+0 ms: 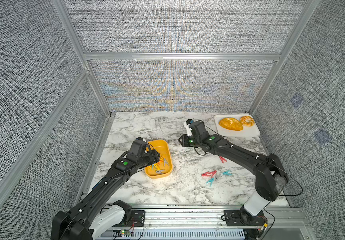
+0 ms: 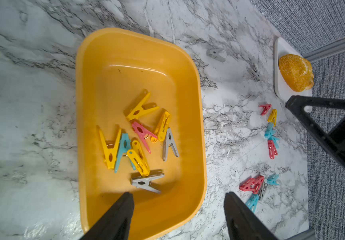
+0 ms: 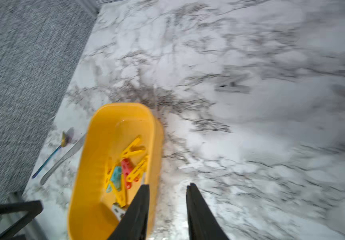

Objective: Put the clothespins into the storage box
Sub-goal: Place the clothespin in the storage box, then pick up the clothespin from the center of the board.

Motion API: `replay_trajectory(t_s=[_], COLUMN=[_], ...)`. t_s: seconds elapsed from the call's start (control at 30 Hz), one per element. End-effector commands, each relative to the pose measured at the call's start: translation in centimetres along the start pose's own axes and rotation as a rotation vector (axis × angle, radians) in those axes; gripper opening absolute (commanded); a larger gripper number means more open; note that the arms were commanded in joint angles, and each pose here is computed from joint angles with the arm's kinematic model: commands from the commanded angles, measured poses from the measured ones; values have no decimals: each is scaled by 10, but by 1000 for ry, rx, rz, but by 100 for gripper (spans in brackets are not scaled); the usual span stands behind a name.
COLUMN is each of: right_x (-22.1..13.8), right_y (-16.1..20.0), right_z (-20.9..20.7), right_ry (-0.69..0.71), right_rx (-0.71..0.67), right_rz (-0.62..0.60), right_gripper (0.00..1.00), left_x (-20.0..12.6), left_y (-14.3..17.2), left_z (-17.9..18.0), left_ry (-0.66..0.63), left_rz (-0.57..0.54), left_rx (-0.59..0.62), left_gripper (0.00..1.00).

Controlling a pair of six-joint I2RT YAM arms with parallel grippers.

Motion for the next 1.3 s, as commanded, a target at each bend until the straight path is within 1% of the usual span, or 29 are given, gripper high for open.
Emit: replay_trajectory(t_s=[0.0,0.1,0.23,0.37,0.5,0.63,1.1,1.27], right_x=[-5,-6,1,14,23,31,47,51], right_y=[-3,-3,0,5,9,15,29,34], right_z=[-48,-91,-139,-171,-192,-202,-210,-212], right_ry=[144,246,344,402,430,452,458,464], right_rx=[47,107,170,210,240,248,255,256], right_rz=[-20,-29,-18,14,32,57,91,104], right_gripper=[35,34,29,27,27,26,26,24], left_x=[9,18,36,48,53,54,56,56], left_y=[0,6,13,21,26,28,30,31], left_z=[-20,-37,-50,-60,-64,-63,-61,-60], left_ry=[69,74,103,111,109,102,96,94], left_rz=[9,31,66,96,111,112,119,120], left_rx=[40,88,101,116,130,133,135,133], left_gripper=[73,73,73,72,72,72,72,72])
Point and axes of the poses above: each gripper's point midway between its finger pads, its own x axis out along the fingers, its own z axis along the line the jaws close on, y = z × x, the point moved 8 cm from there along -x, back along the fingers, and after that the axes turned 1 degree about x, right-handed, at the moved point
